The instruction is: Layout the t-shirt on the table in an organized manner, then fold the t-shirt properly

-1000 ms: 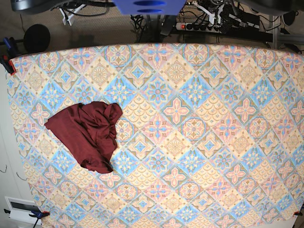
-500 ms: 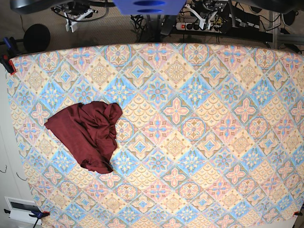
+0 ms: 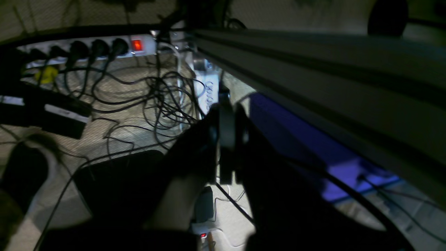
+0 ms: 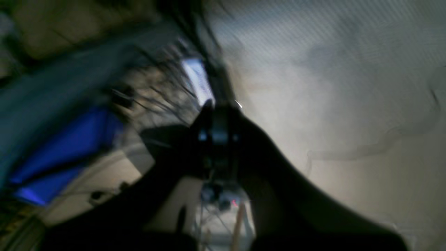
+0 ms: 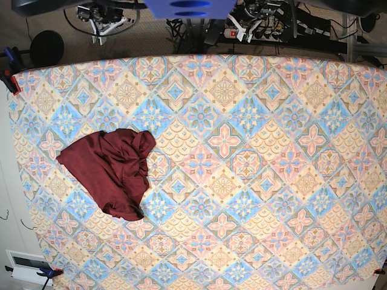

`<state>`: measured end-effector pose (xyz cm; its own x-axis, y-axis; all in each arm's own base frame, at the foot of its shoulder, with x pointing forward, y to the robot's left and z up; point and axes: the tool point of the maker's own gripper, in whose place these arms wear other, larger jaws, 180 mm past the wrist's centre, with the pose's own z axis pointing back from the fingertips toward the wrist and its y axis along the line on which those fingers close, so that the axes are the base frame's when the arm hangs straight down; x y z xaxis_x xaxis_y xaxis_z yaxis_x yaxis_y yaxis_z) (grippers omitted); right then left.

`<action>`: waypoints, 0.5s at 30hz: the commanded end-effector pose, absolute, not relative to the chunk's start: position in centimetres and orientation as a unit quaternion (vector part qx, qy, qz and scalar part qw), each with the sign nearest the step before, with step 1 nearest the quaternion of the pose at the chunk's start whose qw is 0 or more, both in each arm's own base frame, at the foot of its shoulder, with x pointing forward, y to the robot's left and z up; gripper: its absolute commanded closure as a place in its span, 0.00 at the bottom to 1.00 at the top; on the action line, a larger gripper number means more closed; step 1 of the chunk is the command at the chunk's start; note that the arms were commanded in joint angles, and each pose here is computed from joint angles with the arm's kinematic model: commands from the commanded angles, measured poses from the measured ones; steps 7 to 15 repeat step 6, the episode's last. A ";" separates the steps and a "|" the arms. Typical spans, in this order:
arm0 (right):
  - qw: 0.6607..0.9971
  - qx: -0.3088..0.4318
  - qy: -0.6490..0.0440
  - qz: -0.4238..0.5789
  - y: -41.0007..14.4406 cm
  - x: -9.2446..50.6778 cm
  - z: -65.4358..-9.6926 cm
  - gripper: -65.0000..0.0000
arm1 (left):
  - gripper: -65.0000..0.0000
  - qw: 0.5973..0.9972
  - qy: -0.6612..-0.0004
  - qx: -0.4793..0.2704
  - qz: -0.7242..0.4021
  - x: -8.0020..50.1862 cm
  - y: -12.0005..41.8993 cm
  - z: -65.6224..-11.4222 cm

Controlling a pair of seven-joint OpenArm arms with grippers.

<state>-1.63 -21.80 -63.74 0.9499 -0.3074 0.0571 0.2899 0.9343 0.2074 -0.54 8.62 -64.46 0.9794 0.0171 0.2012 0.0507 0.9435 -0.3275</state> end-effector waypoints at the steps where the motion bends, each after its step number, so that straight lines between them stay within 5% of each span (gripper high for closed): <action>1: 0.984 0.089 -0.032 -0.152 -22.7 -2.9 -63.6 1.00 | 1.00 0.980 -0.104 -0.171 -0.006 -0.6 8.6 -64.4; 15: 0.979 0.119 -0.028 -0.162 -18.8 -3.0 -64.1 1.00 | 1.00 0.978 -0.121 -0.170 -0.009 2.0 8.7 -64.4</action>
